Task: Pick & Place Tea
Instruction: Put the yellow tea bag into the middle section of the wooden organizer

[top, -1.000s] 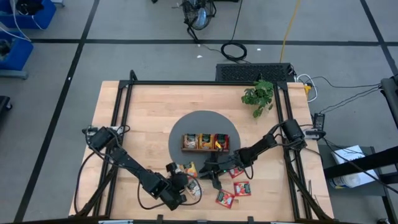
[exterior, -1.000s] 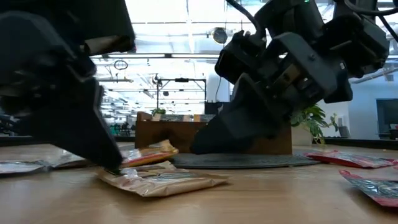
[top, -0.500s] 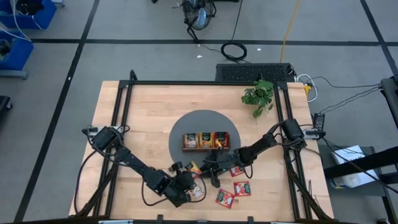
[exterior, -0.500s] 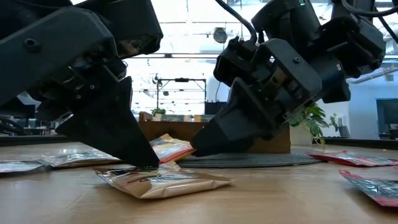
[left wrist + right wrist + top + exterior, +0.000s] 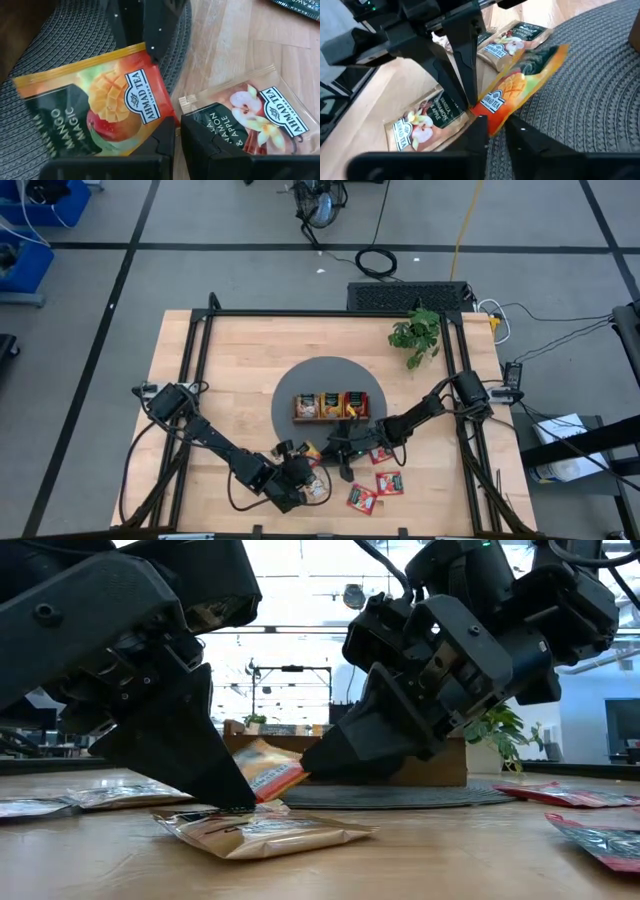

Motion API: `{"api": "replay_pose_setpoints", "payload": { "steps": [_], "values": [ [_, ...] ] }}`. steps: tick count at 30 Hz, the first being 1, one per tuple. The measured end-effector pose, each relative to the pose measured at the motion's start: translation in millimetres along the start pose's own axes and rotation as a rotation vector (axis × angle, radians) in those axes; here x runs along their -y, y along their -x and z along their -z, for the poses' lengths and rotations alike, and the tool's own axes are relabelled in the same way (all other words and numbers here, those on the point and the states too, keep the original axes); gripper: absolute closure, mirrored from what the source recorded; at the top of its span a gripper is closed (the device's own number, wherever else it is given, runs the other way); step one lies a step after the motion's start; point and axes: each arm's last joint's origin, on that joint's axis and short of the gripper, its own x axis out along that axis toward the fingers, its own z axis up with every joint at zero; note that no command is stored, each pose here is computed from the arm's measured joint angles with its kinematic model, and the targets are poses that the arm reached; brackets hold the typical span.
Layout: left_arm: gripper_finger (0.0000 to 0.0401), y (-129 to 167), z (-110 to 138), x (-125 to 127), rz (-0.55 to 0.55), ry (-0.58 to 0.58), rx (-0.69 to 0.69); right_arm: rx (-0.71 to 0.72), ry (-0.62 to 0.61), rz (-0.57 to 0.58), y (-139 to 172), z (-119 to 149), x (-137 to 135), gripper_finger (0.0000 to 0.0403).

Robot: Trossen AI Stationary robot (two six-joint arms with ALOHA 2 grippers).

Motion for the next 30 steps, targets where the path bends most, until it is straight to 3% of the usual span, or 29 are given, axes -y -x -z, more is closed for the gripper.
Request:
{"api": "replay_pose_setpoints", "payload": {
  "steps": [4, 12, 17, 25, 30],
  "values": [
    [0.0366, 0, 0, 1, 0.006, -0.021, 0.008, -0.001, 0.069, -0.001, 0, 1, -1, 0.0396],
    [0.0366, 21, 1, 10, 0.073, -0.104, 0.013, 0.007, 0.163, 0.018, 1, 0, -5, 0.0401],
    [0.0366, 46, 0, 20, 0.117, -0.124, 0.079, 0.045, 0.289, 0.053, 9, -7, -21, 0.0402],
    [0.0366, 106, 1, 34, -0.089, -0.175, 0.478, 0.004, 0.54, 0.257, 38, -13, -64, 0.0403],
    [0.0365, 120, 8, 41, -0.192, -0.198, 0.606, 0.037, 0.595, 0.256, 59, -17, -91, 0.0403]
  ]
}}
